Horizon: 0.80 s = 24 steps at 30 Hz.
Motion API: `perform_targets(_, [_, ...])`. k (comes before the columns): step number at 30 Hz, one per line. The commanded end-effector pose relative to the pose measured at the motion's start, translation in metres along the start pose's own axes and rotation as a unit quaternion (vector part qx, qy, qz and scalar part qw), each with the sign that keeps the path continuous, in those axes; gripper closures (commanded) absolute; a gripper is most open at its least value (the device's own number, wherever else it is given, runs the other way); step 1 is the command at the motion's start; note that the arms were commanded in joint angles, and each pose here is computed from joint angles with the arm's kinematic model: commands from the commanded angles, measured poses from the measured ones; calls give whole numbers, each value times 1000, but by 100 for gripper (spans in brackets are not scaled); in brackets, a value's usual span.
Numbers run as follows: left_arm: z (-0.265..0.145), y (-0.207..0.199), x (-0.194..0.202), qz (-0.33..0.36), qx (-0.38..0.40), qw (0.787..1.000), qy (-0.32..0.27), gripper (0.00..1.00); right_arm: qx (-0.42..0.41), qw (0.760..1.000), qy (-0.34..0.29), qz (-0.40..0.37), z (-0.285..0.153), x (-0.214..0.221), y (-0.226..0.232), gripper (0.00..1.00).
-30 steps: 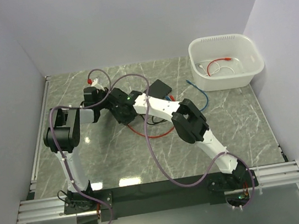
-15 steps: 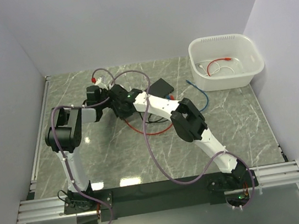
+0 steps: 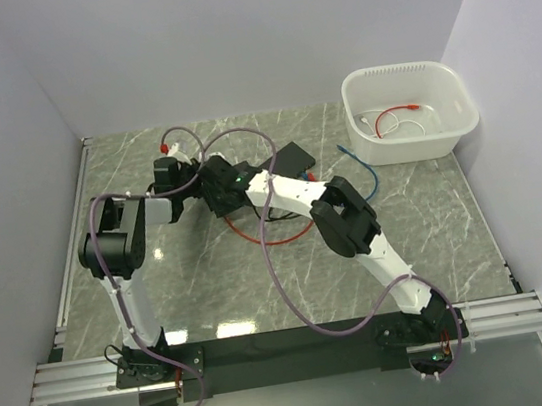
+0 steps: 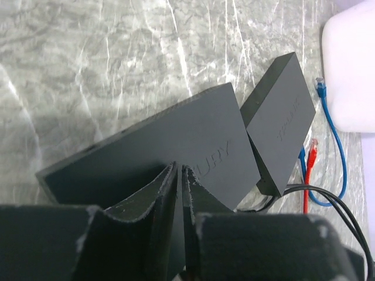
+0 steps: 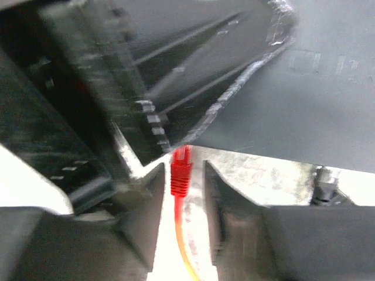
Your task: Insert the plug into the switch port
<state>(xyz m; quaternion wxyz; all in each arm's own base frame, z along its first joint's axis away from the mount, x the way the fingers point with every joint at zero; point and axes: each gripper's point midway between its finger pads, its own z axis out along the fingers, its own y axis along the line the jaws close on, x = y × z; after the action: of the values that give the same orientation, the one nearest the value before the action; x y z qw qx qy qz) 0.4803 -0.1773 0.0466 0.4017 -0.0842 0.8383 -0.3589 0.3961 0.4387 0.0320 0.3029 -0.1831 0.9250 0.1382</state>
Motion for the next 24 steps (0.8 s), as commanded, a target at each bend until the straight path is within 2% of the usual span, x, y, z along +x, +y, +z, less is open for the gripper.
perform_targets(1, [-29,25,99,-50,-61,985,156,82,27,989,-138,48,-13,-81,-40,56])
perform_targets(9, [-35,24,76,-43,-77,989,120,80,11,990,-137,39,-26,-68,-33,46])
perform_targets(15, [-41,24,48,-39,-97,992,77,76,8,989,-146,31,-45,-62,-24,44])
perform_targets(24, [-49,23,-4,-32,-140,990,5,57,5,984,-174,35,-86,-64,-25,31])
